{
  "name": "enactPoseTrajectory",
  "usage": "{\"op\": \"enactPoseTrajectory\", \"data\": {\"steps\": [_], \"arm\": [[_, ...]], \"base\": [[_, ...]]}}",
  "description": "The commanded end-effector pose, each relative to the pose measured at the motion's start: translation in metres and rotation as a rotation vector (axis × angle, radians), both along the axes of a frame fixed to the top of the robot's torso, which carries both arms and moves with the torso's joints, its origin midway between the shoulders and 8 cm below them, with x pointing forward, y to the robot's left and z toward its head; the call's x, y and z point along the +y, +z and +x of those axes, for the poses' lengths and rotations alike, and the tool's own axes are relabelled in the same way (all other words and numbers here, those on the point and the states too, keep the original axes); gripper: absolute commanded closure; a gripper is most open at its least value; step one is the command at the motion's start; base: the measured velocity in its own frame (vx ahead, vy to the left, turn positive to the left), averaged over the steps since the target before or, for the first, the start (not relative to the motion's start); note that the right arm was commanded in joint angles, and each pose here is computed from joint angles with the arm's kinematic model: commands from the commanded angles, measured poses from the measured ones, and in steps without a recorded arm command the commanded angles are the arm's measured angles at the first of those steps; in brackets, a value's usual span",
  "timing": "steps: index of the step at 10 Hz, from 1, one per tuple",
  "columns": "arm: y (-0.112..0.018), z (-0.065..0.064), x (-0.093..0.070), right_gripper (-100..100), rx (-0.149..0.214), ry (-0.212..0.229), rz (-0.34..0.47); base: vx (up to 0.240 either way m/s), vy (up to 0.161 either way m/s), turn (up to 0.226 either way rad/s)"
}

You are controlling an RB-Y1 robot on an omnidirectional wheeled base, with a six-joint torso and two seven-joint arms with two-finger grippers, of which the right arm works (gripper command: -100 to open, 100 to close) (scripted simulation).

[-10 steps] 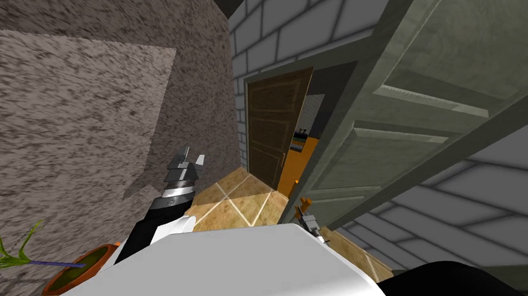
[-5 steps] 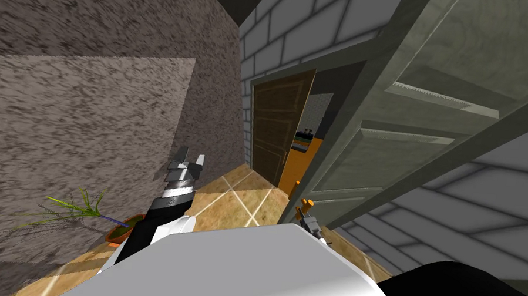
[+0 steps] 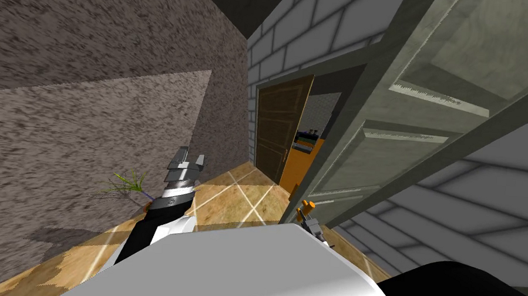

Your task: Pull the door open

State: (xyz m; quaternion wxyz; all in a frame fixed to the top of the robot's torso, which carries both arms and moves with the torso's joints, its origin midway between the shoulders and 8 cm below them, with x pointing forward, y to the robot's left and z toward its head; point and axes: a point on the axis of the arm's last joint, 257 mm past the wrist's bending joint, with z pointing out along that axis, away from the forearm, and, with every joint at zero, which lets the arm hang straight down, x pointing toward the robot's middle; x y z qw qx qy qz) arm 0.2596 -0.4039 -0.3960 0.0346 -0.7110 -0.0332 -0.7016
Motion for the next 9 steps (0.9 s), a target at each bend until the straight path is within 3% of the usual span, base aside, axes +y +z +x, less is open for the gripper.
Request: {"op": "enactPoseTrajectory", "data": {"steps": [1,9], "arm": [[0.0000,0.0000,0.0000,100,0.000,0.000,0.000],[0.0025,-0.0048,-0.0030,100,-0.008,0.031,0.000]], "base": [[-0.092,-0.029,0.033],[-0.199,-0.057,0.146]]}}
